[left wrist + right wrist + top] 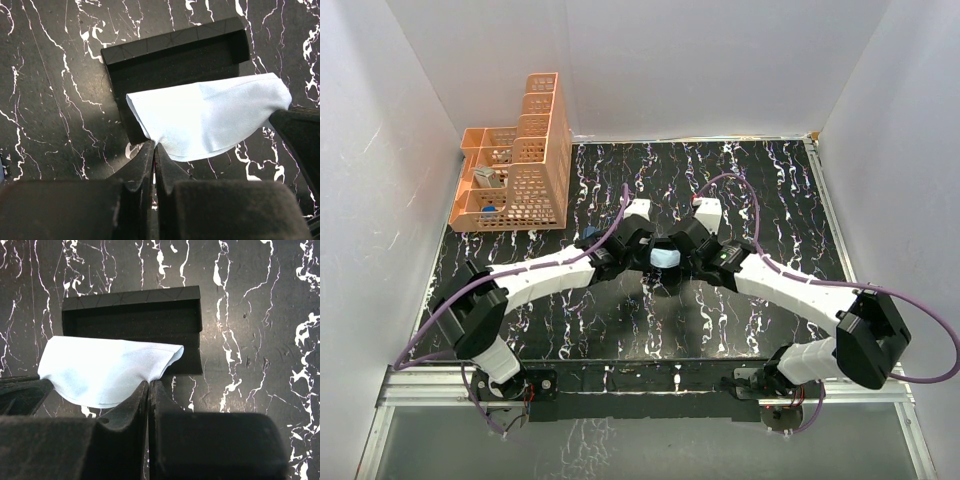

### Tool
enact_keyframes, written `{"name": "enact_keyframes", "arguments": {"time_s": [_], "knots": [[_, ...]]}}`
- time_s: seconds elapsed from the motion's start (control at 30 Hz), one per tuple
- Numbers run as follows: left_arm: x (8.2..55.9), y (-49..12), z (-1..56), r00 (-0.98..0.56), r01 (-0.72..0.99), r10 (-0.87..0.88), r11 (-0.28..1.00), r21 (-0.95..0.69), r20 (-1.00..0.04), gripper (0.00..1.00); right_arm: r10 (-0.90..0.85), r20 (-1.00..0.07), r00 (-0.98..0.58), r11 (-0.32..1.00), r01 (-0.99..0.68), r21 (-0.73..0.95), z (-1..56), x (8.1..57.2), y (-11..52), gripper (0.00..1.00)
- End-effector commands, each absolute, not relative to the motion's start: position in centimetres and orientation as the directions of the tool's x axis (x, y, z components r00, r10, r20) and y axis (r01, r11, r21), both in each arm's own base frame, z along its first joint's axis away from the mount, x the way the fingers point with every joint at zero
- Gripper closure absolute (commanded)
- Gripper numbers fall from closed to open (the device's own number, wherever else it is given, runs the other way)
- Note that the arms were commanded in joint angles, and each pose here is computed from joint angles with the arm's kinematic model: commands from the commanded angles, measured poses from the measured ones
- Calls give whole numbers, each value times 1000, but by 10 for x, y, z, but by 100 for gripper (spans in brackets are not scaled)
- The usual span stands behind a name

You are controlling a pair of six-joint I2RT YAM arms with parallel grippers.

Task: Organize the sunglasses
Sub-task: Place the glasses cleaning cloth in the sunglasses case.

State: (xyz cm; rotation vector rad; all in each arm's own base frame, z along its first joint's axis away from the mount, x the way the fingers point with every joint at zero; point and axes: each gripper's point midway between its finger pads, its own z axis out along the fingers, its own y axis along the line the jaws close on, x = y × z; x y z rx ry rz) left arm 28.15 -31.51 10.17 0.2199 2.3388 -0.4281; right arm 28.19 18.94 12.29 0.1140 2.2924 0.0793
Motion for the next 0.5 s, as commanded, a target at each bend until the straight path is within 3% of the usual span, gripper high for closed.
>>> {"name": "enact_keyframes", "arguments": {"time_s": [0.0, 0.47], "knots": [[303, -317, 116, -678, 272, 17, 935, -229, -735, 100, 147, -790, -595, 987, 38, 155, 151, 309, 199, 100], [333, -325, 108, -675, 270, 9, 934, -235, -738, 100, 142, -791, -595, 987, 27, 156, 144, 339, 197, 100]]}}
